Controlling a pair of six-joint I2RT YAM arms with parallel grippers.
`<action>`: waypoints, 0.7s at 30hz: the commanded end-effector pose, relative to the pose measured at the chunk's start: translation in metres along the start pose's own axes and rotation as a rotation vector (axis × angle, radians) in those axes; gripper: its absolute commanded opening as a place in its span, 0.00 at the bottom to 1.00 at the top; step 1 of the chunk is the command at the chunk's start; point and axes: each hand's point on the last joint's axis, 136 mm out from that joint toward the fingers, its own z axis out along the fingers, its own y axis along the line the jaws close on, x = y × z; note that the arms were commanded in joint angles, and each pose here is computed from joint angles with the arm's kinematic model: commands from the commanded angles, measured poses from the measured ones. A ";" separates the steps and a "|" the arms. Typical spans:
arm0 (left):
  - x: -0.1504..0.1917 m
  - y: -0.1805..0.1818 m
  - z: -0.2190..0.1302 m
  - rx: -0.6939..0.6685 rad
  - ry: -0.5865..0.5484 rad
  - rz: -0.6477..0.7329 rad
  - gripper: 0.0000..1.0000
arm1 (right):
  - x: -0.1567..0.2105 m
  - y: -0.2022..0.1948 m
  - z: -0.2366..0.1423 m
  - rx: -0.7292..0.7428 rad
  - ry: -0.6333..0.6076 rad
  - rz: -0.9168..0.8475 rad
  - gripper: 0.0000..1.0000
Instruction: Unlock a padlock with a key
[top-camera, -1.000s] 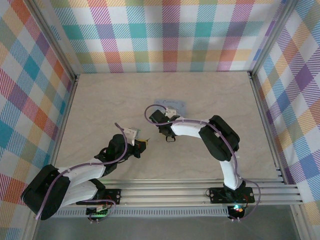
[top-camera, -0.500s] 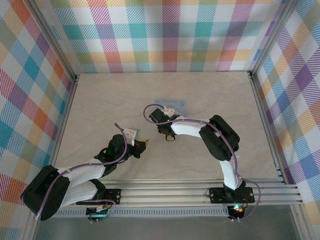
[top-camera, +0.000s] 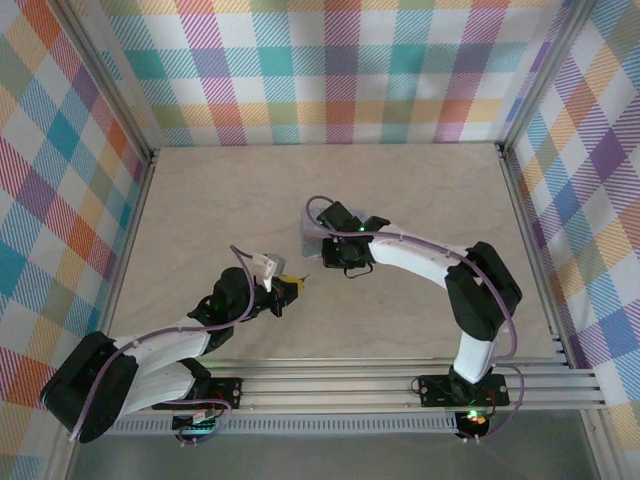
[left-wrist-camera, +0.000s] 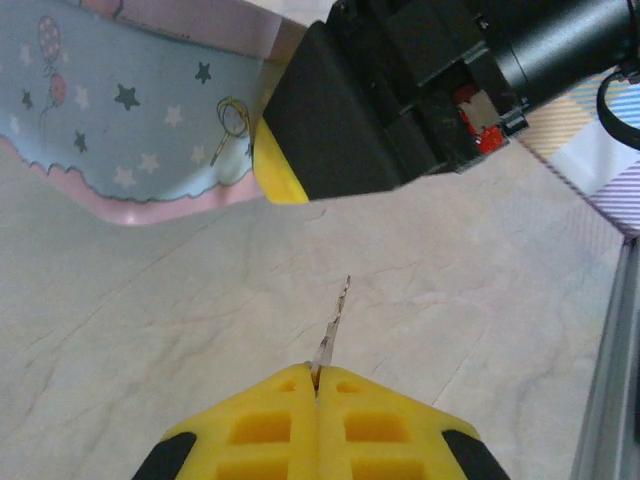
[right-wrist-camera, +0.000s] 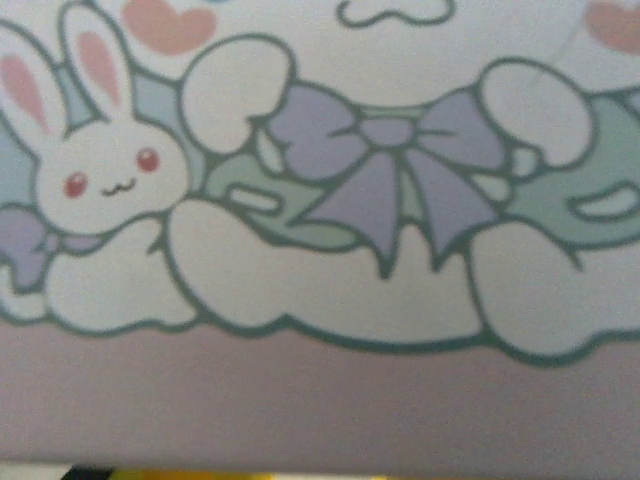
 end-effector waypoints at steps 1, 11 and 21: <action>-0.029 -0.023 0.010 0.111 -0.073 0.029 0.00 | 0.001 0.007 -0.026 -0.095 0.046 0.064 0.00; -0.038 -0.036 0.028 0.173 -0.122 0.019 0.00 | -0.002 0.002 -0.055 -0.213 0.084 0.193 0.00; -0.045 -0.033 0.051 0.198 -0.159 0.002 0.00 | -0.002 -0.005 -0.060 -0.237 0.126 0.264 0.00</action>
